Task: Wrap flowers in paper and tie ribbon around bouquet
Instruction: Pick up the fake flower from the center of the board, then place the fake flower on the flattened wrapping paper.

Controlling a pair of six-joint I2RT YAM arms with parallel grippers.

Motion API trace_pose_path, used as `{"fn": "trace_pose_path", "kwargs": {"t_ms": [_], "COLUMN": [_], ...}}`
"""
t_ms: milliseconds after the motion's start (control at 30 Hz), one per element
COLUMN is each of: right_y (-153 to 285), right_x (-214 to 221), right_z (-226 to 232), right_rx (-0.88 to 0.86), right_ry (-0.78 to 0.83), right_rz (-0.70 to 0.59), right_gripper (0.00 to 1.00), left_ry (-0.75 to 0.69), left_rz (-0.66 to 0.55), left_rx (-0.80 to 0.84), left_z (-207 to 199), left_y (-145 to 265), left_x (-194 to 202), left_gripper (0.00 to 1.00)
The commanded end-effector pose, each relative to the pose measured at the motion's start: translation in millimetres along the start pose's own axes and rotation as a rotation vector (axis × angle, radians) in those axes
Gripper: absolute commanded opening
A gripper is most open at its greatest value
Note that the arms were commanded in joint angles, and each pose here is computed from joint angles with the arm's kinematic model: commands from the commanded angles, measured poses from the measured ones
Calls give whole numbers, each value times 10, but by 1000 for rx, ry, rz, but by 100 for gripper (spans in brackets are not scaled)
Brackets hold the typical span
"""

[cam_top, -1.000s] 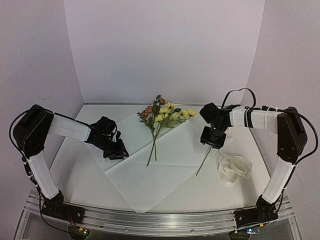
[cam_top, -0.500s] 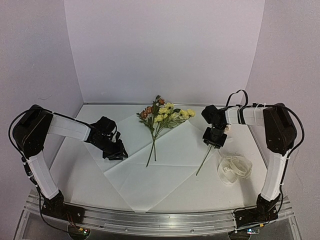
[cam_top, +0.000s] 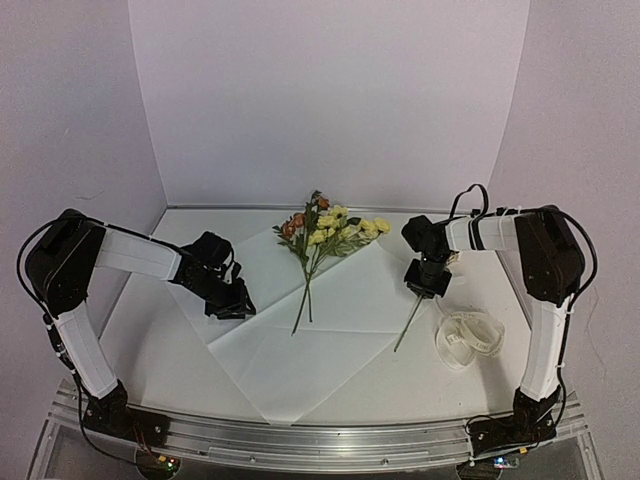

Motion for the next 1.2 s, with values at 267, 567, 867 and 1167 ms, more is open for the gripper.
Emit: {"fn": "trace_pose_path", "kwargs": {"t_ms": [267, 567, 867, 1167], "right_y": [741, 1089, 917, 575], "right_x": [-287, -269, -232, -179], "right_z": [308, 1345, 2230, 2549], "right_rx": [-157, -388, -577, -663], "right_ry": [107, 265, 314, 306], "right_rz": [-164, -203, -165, -115], "right_gripper": [0, 0, 0, 0], "left_ry": [-34, -33, -27, -24], "left_rz": [-30, -29, -30, -25], "left_rx": [19, 21, 29, 32], "left_z": [-127, -133, -152, -173], "left_y": [73, 65, 62, 39], "left_x": [-80, -87, -102, -124], "left_gripper": [32, 32, 32, 32]}}
Point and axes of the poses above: each gripper's point midway between its finger pads, its own y axis back along the fingers, its own z axis along the line the jaws close on, x = y × z, the point moved 6 cm from there along y, back along the fingers, and after that the axes turned 7 degrees about y, right-handed, at the moved point
